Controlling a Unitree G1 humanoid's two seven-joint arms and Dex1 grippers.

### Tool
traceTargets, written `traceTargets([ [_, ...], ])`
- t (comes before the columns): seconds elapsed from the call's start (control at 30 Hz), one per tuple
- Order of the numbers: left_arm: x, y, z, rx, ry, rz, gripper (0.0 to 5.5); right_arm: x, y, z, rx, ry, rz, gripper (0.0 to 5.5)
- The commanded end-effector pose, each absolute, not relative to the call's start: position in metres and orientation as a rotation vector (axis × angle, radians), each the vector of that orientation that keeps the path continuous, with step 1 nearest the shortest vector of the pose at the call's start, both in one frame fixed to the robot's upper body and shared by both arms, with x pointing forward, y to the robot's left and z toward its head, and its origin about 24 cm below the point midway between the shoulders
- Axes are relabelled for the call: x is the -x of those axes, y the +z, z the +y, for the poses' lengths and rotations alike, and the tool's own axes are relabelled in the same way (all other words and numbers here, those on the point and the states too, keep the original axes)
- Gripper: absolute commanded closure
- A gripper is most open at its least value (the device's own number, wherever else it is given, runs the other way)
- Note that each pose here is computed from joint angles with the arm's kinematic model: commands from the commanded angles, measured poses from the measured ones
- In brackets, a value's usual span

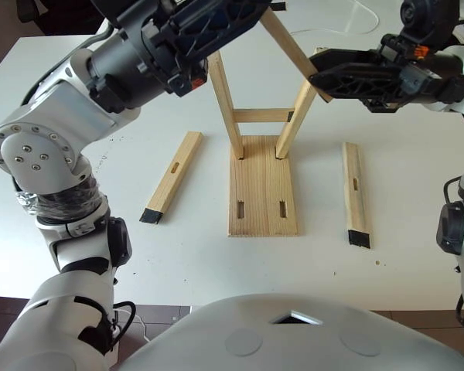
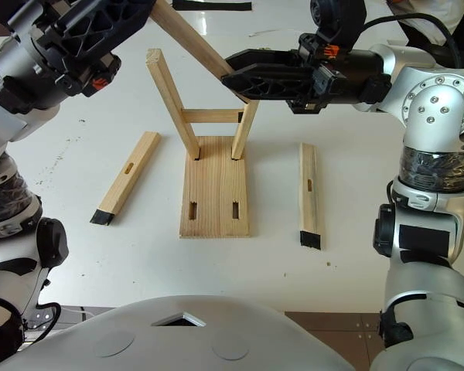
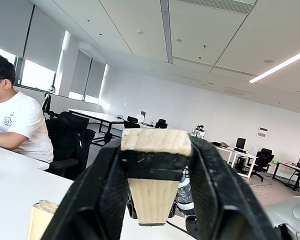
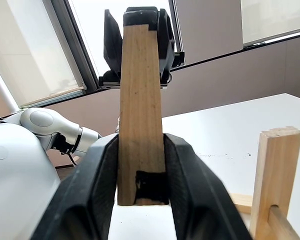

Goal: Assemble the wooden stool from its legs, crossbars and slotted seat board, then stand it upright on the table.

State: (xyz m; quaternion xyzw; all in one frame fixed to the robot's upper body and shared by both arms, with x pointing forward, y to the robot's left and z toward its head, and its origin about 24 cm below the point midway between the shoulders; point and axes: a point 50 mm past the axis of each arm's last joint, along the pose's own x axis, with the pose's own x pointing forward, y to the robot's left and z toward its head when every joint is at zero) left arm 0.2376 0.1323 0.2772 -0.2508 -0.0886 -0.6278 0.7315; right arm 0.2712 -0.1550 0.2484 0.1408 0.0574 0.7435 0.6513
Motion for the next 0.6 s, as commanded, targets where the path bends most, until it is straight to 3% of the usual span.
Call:
traceTargets([
  [0.03, -0.234, 0.277, 0.128, 0.537, -1.415, -0.185, 4.13, -0.272, 0.249, -0.158, -0.329, 1.653, 0.123, 4.2],
  [0.17, -0.236, 0.276, 0.127, 0.527, -1.391, -0.18, 4.14, -0.273, 0.247, -0.158, -0.323, 1.627, 0.1, 4.2],
  [0.2, -0.237, 0.276, 0.127, 0.524, -1.383, -0.184, 4.14, -0.274, 0.247, -0.158, -0.311, 1.619, 0.072, 3.84],
  [0.33, -0.24, 0.276, 0.131, 0.494, -1.351, -0.198, 4.16, -0.275, 0.242, -0.158, -0.285, 1.593, 0.019, 3.24],
  [0.47, -0.247, 0.268, 0.142, 0.382, -1.301, -0.152, 4.16, -0.273, 0.23, -0.169, -0.207, 1.454, 0.02, 2.98],
  [0.6, -0.263, 0.204, 0.205, -0.112, -1.158, 0.119, 4.16, -0.261, 0.221, -0.202, -0.216, 1.153, -0.123, 2.98],
])
